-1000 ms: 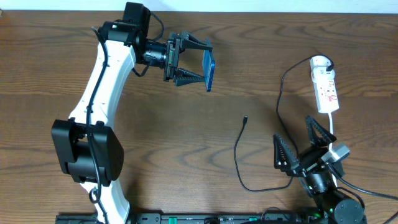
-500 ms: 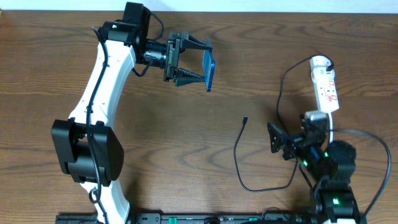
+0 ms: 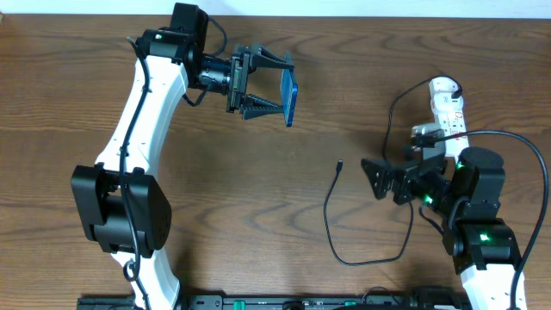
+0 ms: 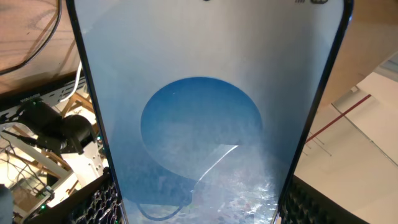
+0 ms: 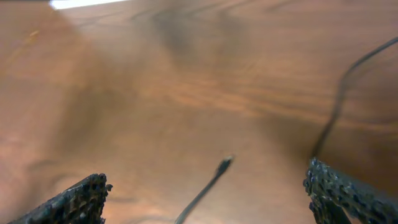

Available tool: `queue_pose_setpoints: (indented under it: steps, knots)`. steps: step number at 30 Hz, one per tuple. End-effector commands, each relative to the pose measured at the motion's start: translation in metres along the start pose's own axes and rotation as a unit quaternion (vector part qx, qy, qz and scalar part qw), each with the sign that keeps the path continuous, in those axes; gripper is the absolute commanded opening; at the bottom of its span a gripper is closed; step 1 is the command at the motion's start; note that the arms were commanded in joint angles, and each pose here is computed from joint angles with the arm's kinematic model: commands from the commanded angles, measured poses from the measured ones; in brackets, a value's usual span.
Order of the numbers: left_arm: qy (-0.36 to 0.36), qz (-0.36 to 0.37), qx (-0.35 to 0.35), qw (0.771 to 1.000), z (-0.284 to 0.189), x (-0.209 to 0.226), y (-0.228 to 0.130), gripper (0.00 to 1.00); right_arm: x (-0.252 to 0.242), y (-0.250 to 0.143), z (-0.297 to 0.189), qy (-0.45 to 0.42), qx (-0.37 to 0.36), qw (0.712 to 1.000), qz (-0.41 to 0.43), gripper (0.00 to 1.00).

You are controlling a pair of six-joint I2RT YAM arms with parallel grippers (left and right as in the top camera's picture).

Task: Plug charger to phone and switch on socket
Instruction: 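Raise the right arm and swing the right gripper toward the phone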

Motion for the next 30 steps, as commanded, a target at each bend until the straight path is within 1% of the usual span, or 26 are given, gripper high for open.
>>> queue_pose_setpoints:
  steps: [1,10,13,23,27,30]
  knots:
    - [-0.019,0.023,0.020,0.999,-0.004,-0.012,-0.020,0.61,0.018,0.002,-0.001,0.068,0.000,0.998,-0.001,0.99]
    - [-0.019,0.023,0.020,0.999,-0.004,-0.012,-0.020,0.61,0.013,0.001,0.000,0.053,0.004,0.999,0.013,0.99]
    - [-0.019,0.023,0.020,0.999,-0.004,-0.012,-0.020,0.61,0.011,0.001,0.000,0.044,0.006,0.999,0.029,0.99]
    - [-0.019,0.023,0.020,0.999,-0.004,-0.012,-0.020,0.61,0.011,0.002,0.000,0.044,0.006,0.998,0.051,0.99]
    - [-0.019,0.023,0.020,0.999,-0.004,-0.012,-0.020,0.61,0.014,0.012,-0.006,0.041,0.004,0.998,0.053,0.99]
    - [-0.019,0.023,0.020,0.999,-0.004,-0.012,-0.020,0.61,0.016,0.030,-0.017,0.019,0.024,0.998,0.052,0.99]
Point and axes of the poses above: each gripper's point midway between its finger pads, its own z axis out along the fingers, its own x axis along the line the jaws close on, y = z × x, the point moved 4 cm from there along -z, back along the fingers, and after that the axes turned 4 degrees about -z, right-handed, at the moved point
